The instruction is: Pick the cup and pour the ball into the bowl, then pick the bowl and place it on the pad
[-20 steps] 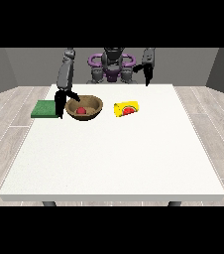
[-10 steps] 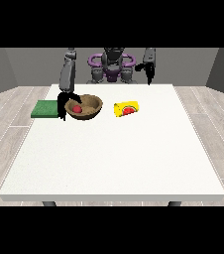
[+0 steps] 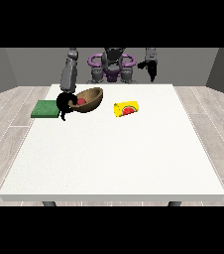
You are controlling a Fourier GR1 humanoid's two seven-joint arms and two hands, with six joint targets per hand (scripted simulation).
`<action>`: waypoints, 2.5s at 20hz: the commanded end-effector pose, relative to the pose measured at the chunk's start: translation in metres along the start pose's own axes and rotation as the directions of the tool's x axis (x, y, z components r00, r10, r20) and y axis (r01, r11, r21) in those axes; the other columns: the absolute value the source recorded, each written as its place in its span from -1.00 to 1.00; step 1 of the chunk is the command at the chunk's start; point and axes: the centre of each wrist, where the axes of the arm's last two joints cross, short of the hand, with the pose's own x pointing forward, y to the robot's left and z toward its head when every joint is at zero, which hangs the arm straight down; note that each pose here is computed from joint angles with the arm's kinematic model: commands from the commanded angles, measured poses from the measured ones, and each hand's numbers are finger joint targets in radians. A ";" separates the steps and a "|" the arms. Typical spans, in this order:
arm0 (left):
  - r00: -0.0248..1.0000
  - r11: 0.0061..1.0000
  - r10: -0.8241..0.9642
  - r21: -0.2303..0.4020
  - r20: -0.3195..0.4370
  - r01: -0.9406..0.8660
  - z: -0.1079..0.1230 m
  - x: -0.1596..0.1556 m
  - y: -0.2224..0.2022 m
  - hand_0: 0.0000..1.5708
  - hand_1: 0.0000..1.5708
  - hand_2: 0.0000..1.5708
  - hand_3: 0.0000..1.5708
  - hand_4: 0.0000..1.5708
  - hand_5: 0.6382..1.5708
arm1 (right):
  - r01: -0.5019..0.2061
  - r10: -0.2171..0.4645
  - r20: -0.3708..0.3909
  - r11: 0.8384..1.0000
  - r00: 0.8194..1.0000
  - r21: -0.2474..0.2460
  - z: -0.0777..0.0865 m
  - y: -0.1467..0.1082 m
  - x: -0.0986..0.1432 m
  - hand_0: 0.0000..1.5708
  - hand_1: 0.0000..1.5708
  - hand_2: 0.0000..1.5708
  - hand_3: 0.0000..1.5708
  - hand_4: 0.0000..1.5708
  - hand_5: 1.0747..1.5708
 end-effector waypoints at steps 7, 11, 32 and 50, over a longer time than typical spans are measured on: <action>0.995 0.999 0.016 0.051 -0.099 -0.011 0.021 -0.038 0.017 -1.00 -1.00 -1.00 -1.00 0.44 0.54 | -0.096 0.080 -0.164 0.991 0.983 -0.093 -0.045 -0.013 0.061 1.00 1.00 1.00 0.90 0.20 0.71; 0.983 0.998 0.029 0.062 -0.179 -0.018 0.020 -0.038 0.024 -1.00 -1.00 -1.00 -1.00 0.47 0.54 | -0.168 0.145 -0.207 0.981 0.968 -0.096 -0.055 -0.035 0.089 1.00 1.00 1.00 0.62 0.17 0.70; 0.993 0.999 0.013 0.053 -0.114 -0.007 0.053 -0.066 0.005 -1.00 -1.00 -1.00 -1.00 0.49 0.53 | -0.128 0.104 -0.159 0.981 0.982 -0.146 -0.043 -0.121 0.129 0.97 0.97 1.00 -0.09 0.14 0.76; 0.989 0.998 0.020 0.069 -0.149 -0.010 0.063 -0.074 -0.066 -1.00 -1.00 -1.00 -1.00 0.54 0.52 | -0.298 0.294 -0.063 0.952 0.954 -0.072 -0.072 -0.087 0.165 0.08 0.08 0.00 -0.11 -0.17 0.63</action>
